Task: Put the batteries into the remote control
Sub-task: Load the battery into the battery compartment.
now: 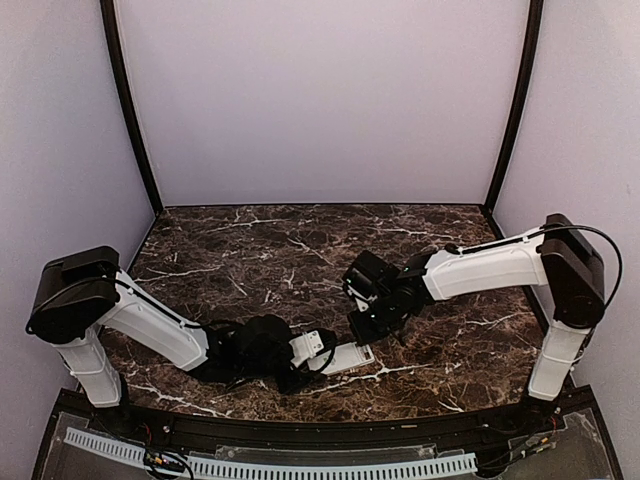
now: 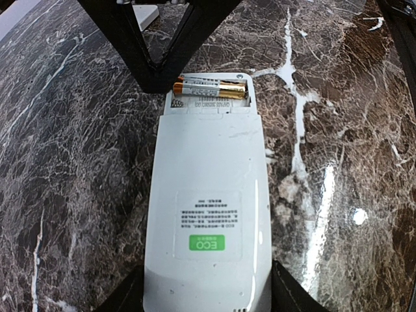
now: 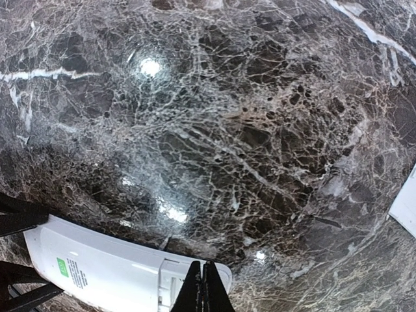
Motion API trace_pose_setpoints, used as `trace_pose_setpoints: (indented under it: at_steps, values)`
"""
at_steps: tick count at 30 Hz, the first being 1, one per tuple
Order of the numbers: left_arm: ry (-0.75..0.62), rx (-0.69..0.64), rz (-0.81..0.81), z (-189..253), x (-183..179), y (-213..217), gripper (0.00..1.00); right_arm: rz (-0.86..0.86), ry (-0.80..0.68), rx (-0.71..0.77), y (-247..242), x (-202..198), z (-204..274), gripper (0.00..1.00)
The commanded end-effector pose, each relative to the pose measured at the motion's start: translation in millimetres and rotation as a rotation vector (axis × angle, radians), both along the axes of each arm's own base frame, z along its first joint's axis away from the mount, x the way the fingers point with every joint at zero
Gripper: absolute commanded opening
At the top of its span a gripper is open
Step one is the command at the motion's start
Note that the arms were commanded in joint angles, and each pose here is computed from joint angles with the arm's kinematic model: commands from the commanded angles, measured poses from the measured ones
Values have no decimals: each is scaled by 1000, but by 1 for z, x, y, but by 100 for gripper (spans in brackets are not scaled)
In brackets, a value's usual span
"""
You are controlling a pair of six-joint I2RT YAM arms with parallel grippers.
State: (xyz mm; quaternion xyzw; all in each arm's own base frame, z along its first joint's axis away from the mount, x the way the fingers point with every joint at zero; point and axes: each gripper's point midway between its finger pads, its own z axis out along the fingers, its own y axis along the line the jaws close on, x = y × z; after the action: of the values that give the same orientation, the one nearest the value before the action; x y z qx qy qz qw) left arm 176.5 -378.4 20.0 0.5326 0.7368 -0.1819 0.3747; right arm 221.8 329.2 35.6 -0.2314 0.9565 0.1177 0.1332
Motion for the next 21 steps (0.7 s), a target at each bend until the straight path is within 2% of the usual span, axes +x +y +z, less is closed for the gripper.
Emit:
trace_pose_setpoints:
  at_steps: [1, 21]
  values:
    - [42, 175, 12, -39, -7, 31, 0, 3, 7, -50, -10, -9, -11, 1]
    - [39, 178, 20, -38, -6, 32, 0, 8, -12, -248, -50, -48, -34, 0]
